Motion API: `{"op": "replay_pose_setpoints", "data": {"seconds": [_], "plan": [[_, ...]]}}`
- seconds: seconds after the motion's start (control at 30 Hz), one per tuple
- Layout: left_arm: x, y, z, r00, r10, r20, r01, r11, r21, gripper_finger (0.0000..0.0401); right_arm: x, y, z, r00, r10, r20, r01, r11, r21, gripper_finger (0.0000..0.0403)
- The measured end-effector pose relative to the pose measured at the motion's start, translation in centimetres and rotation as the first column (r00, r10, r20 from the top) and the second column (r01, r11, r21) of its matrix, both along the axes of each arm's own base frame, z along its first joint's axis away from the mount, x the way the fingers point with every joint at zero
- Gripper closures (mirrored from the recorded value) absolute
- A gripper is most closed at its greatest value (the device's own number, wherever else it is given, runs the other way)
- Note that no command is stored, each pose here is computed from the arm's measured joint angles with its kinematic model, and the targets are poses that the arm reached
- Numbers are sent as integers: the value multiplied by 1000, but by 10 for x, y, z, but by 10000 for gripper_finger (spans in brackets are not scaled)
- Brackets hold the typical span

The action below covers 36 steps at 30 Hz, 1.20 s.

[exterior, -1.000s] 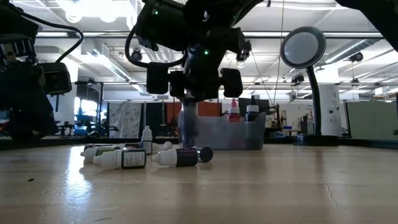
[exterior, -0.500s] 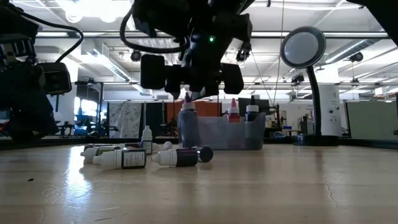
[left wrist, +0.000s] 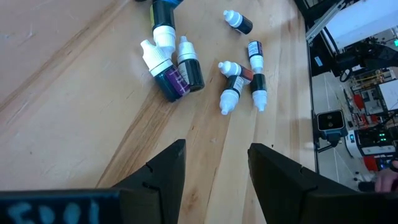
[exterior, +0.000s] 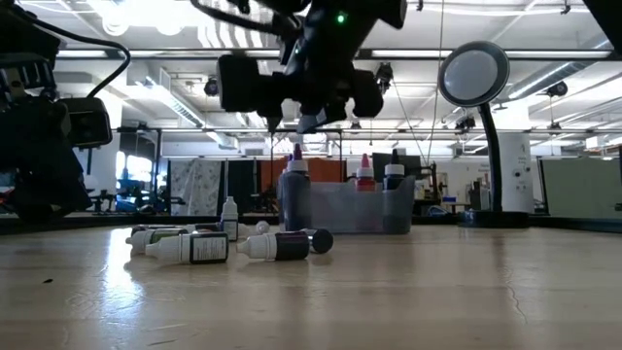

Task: Pick & Place food coloring
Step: Put the small dark green food coloring bottle into the black transparent bin

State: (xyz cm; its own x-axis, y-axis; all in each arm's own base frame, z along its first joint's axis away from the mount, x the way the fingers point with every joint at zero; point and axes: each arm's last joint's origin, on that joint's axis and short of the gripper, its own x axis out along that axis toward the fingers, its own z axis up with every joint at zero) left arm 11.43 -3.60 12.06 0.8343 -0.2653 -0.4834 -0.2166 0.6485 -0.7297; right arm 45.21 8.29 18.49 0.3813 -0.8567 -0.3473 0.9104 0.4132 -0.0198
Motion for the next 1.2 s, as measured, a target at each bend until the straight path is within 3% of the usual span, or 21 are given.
{"op": "replay_pose_setpoints", "data": {"seconds": [0.3,0.53,0.67,0.83,1.0,1.1,1.2], "plan": [[0,0,0,1000,0,0,0,1000,0,250,-8,21,19,995,85,-50,-86,996,-32,206],[0,0,0,1000,0,0,0,1000,0,250,-19,55,25,983,172,-56,-174,984,-34,206],[0,0,0,1000,0,0,0,1000,0,250,-27,78,28,967,254,-29,-252,966,56,206],[0,0,0,1000,0,0,0,1000,0,250,-39,101,39,926,376,43,-372,883,286,206],[0,0,0,1000,0,0,0,1000,0,250,-50,129,36,863,501,64,-465,738,489,206],[0,0,0,1000,0,0,0,1000,0,250,-60,148,34,833,546,84,-490,661,568,207],[0,0,0,1000,0,0,0,1000,0,250,-70,165,27,818,571,73,-491,626,606,207]]}}
